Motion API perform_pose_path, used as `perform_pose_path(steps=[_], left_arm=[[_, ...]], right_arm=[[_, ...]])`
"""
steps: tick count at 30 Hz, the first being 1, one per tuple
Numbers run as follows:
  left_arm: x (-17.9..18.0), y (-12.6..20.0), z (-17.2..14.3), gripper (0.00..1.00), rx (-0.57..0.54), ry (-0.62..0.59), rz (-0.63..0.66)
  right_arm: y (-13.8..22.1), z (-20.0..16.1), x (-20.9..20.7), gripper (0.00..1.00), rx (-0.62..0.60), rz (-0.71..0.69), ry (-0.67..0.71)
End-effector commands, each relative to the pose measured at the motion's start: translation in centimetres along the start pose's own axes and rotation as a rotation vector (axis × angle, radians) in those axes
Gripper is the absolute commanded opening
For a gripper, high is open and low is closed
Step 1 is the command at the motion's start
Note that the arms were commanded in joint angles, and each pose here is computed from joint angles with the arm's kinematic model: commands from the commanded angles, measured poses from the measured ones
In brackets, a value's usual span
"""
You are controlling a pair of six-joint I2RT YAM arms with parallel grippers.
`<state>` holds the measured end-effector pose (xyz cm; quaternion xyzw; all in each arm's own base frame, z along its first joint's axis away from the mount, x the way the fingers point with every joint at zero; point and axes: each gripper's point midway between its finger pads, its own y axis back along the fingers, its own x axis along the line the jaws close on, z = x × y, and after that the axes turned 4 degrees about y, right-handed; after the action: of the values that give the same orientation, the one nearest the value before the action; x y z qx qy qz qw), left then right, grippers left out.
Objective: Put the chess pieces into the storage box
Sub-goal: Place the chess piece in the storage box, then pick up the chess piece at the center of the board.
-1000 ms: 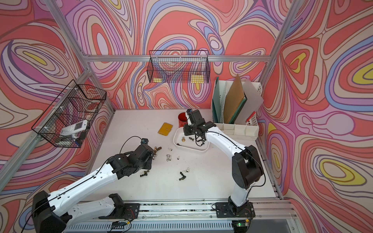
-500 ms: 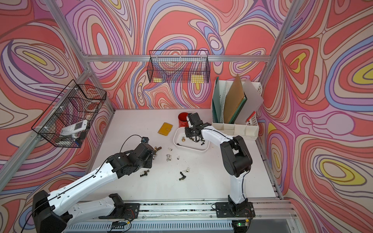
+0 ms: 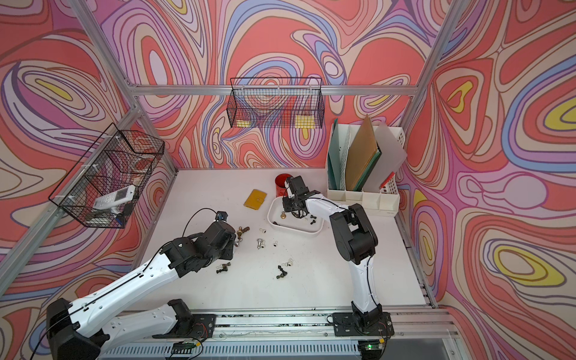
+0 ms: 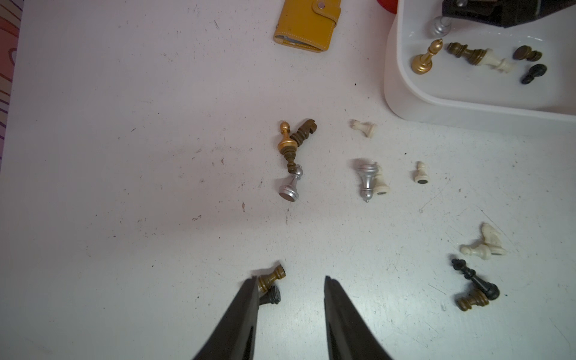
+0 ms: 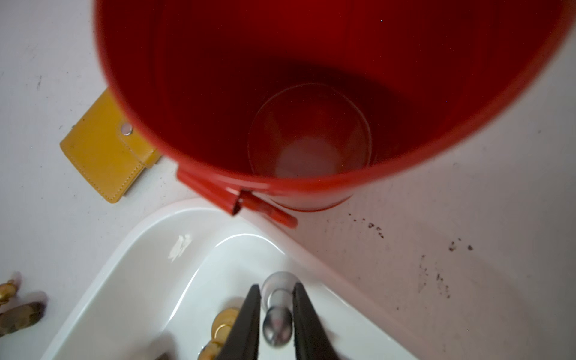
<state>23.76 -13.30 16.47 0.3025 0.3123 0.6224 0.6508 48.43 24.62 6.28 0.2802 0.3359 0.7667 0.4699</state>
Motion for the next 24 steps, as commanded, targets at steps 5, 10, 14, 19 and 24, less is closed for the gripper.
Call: perform_pose_path(steps=[5, 10, 14, 19, 24], left_arm=[[0.6, -0.1, -0.3, 0.40, 0.007, -0.007, 0.026], [-0.8, -0.5, -0.2, 0.40, 0.012, -0.012, -0.037], [-2.6, -1.1, -0.5, 0.39, 0.042, -0.029, -0.110], [-5.8, -2.2, -1.0, 0.38, 0.035, -0.093, -0.273], [-8.9, -2.4, -1.2, 0.37, 0.017, -0.181, -0.423]], right_arm=[[1.6, 1.6, 0.7, 0.32, -0.038, 0.031, -0.005], [6.0, 3.0, 1.4, 0.32, -0.105, 0.051, -0.026], [10.1, 3.4, 1.7, 0.32, -0.170, 0.061, -0.048], [15.6, 3.4, 1.5, 0.34, -0.246, 0.041, -0.051], [17.7, 1.4, 0.7, 0.34, -0.277, 0.002, -0.071]])
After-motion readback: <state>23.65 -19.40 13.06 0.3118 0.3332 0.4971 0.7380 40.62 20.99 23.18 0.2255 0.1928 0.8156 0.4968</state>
